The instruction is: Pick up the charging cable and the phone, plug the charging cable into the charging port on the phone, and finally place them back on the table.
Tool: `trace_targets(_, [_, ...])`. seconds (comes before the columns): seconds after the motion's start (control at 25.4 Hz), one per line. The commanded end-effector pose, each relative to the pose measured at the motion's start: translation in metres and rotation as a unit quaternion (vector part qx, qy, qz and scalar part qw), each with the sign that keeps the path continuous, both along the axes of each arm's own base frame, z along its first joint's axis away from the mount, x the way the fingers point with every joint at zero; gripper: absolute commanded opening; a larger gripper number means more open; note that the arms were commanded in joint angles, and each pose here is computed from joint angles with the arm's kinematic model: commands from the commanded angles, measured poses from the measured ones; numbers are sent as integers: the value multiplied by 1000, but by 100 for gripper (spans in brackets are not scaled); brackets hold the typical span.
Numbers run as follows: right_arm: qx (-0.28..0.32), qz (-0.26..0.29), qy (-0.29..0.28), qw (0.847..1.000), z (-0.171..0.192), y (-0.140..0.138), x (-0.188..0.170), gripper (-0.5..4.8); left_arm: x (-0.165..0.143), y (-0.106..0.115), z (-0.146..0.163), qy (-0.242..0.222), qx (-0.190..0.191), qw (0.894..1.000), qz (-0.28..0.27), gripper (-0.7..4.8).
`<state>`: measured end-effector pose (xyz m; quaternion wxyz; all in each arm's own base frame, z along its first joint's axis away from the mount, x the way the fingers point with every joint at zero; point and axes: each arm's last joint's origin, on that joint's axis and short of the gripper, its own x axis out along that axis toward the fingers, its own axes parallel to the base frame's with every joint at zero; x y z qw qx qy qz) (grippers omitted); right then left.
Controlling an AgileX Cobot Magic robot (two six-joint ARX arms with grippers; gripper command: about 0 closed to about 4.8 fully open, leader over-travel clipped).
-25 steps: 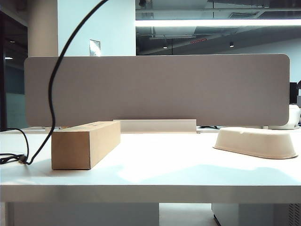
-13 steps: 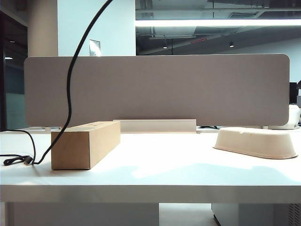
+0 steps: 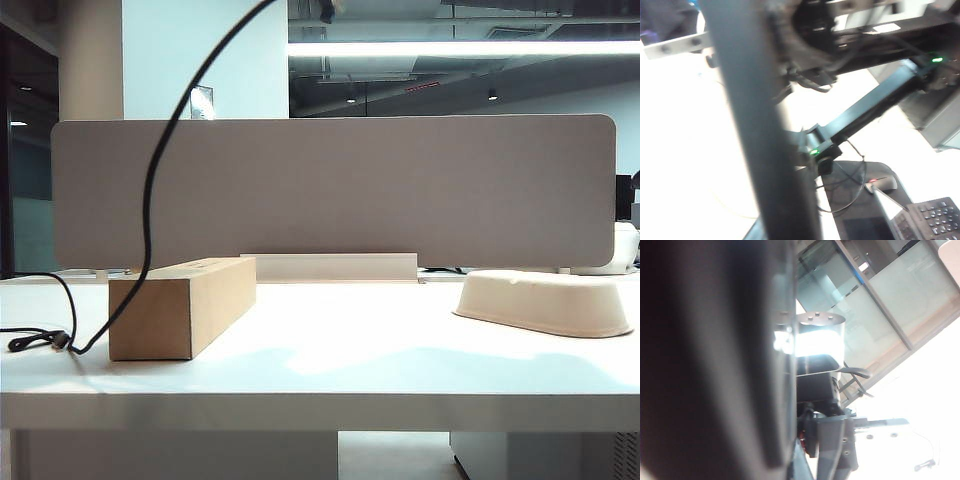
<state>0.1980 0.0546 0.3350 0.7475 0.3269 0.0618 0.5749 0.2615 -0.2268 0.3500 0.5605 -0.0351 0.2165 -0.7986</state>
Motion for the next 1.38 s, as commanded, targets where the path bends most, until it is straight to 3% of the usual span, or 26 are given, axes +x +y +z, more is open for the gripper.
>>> trace_targets(0.04, [4, -4, -24, 1000, 6, 0, -2, -3, 0, -1, 4, -12, -9, 1000, -1, -6])
trace_targets(0.47, [0, -8, -25, 1000, 3, 0, 2, -3, -1, 3, 1, 20, 11, 1000, 5, -6])
trace_targets(0.95, [-3, -14, -30, 999, 3, 0, 2, -3, 1, 1, 6, 30, -7, 999, -8, -6])
trace_targets(1.26, [0, -26, -30, 999, 2, 0, 5, -3, -2, 3, 2, 56, 10, 998, -12, -6])
trace_targets(1.38, [-7, -27, -20, 999, -2, 0, 7, -3, -1, 2, 4, 44, -2, 999, -15, -6])
